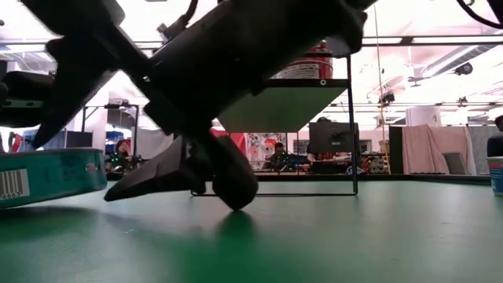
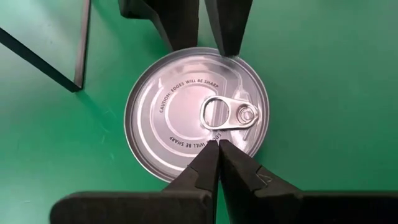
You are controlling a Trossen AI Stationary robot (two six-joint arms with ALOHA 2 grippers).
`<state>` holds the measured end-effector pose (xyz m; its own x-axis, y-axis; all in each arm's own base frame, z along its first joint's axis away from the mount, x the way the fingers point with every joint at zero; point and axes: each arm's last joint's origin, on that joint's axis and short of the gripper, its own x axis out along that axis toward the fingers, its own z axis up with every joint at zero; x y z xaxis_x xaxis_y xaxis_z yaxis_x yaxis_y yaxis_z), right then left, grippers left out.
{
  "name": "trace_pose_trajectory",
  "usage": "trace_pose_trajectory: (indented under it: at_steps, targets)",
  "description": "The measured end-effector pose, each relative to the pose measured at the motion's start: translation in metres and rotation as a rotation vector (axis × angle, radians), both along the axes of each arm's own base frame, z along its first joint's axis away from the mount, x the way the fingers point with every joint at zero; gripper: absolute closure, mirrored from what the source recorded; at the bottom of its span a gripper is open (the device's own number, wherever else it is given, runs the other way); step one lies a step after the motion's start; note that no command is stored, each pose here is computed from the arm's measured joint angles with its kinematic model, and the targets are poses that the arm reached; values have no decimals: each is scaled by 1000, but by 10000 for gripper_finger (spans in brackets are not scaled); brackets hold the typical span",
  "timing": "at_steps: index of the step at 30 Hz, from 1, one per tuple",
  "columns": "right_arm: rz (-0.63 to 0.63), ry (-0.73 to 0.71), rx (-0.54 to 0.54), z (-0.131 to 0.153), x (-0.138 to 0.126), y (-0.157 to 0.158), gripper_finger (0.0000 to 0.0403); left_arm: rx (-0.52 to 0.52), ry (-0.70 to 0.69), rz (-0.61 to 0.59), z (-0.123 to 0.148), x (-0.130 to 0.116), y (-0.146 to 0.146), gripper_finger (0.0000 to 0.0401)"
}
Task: Stack canned seafood by type on shelf
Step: Stack the light blue tuna can on top of the light blue can on the shelf
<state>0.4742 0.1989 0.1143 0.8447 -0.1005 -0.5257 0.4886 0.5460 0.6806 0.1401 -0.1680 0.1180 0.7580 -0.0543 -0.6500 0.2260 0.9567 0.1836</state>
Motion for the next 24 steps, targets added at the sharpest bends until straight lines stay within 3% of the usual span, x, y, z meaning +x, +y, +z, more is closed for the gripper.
trace_pose_trajectory:
  at_steps: [13, 18, 24]
  targets:
    - [-1, 9, -42, 3, 24, 2, 128, -36, -36, -44, -3, -1, -3, 401]
    - [6, -8, -69, 13, 28, 2, 172, -26, -40, -84, -1, 1, -6, 401]
    - [11, -6, -76, 15, 29, 3, 267, -11, -50, -101, 3, 3, -9, 401]
